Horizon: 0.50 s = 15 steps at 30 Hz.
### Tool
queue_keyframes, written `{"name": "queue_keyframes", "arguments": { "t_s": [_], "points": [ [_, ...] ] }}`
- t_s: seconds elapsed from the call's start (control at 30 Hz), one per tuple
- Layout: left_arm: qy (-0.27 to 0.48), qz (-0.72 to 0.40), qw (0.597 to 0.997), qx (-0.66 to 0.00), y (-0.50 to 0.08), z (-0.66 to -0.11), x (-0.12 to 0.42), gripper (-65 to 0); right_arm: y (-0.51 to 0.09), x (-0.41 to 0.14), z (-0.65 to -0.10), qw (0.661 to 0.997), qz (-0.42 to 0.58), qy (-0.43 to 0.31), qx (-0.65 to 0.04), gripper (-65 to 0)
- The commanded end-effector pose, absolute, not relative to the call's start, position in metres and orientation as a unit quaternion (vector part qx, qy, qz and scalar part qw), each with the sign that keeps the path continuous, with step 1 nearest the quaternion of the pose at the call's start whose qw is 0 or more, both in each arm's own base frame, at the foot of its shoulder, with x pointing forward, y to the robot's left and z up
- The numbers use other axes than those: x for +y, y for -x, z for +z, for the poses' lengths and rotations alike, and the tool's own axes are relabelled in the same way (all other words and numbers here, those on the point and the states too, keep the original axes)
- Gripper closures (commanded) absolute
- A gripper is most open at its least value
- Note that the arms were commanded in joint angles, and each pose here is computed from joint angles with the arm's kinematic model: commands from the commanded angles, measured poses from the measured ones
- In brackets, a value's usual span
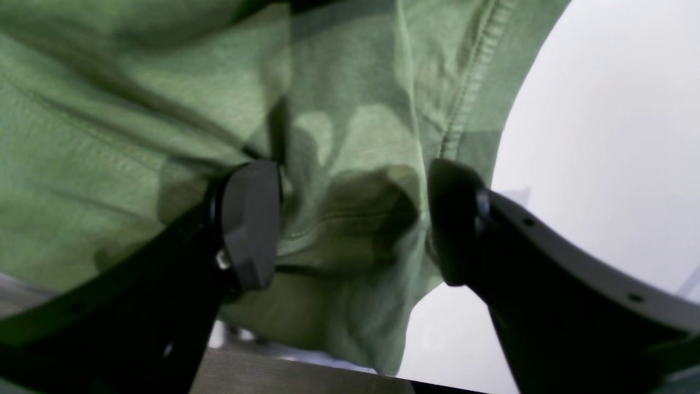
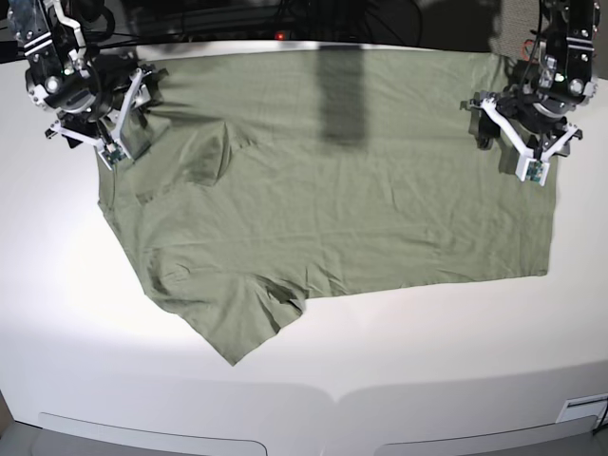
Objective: Fold the T-shirt properly
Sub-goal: 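Hold the shirt edge with both grippers and tug it taut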
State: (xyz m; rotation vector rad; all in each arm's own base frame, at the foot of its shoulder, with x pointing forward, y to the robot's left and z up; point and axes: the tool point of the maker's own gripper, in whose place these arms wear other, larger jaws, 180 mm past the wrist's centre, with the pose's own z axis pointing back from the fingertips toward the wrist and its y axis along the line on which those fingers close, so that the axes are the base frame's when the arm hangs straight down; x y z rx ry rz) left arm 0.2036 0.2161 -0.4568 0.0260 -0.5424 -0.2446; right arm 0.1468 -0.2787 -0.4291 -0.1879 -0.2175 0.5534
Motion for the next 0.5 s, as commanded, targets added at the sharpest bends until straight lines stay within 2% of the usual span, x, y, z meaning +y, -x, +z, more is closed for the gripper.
{"name": "queue_keyframes", "arguments": {
  "t_s": [0.0, 0.47],
  "points": [
    [-0.059, -0.139, 0.976, -0.159, -0.162, -0.481, 0.237, -45.1, -0.14, -0.291, -0.427, 0.951, 0.276, 0.115, -0.083, -41.6],
    [-0.061, -0.139, 0.973, -0.172, -0.175, -0.477, 0.237, -45.1, -0.125, -0.29, -0.429, 0.951, 0.281, 0.111, -0.066, -41.6]
  ]
}}
